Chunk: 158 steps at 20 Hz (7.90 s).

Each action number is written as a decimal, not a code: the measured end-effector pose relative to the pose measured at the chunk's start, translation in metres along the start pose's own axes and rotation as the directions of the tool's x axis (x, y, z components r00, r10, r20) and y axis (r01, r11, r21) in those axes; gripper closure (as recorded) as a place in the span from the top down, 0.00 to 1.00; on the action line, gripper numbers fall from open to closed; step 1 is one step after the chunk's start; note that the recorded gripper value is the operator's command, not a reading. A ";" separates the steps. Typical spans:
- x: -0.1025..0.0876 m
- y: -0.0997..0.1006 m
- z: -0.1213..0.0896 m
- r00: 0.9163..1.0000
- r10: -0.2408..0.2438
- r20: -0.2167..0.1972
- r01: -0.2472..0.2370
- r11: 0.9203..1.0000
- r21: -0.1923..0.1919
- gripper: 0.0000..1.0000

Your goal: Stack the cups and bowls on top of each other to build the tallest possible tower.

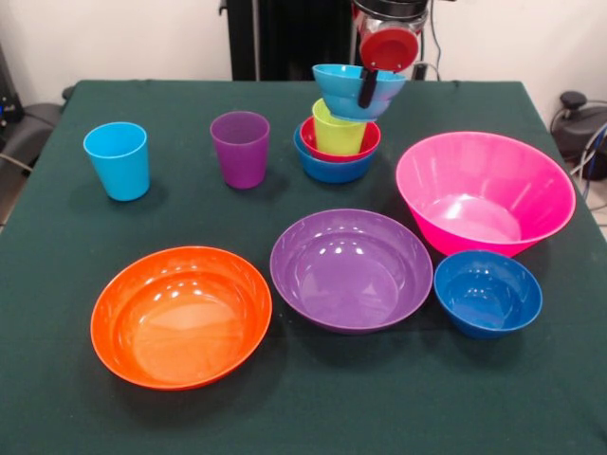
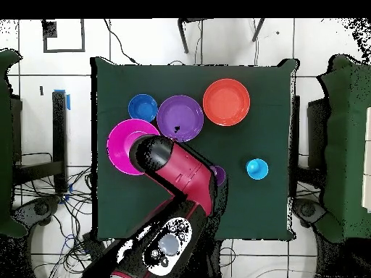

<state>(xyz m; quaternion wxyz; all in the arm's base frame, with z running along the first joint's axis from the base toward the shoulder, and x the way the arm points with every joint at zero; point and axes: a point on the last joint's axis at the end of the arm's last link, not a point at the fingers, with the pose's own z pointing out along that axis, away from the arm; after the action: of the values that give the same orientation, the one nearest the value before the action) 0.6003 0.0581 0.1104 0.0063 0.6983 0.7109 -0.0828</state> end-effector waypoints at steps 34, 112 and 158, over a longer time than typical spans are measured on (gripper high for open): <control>-0.002 -0.022 -0.011 0.999 0.020 -0.046 -0.015 0.993 0.117 0.00; -0.034 -0.004 -0.032 1.000 -0.027 0.003 0.026 0.982 0.189 0.00; -0.017 0.018 0.006 0.998 -0.054 0.013 0.051 0.987 0.152 0.00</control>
<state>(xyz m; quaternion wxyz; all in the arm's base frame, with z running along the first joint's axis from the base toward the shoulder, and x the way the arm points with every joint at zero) 0.6184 0.0406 0.1050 -0.0426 0.6771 0.7207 -0.1427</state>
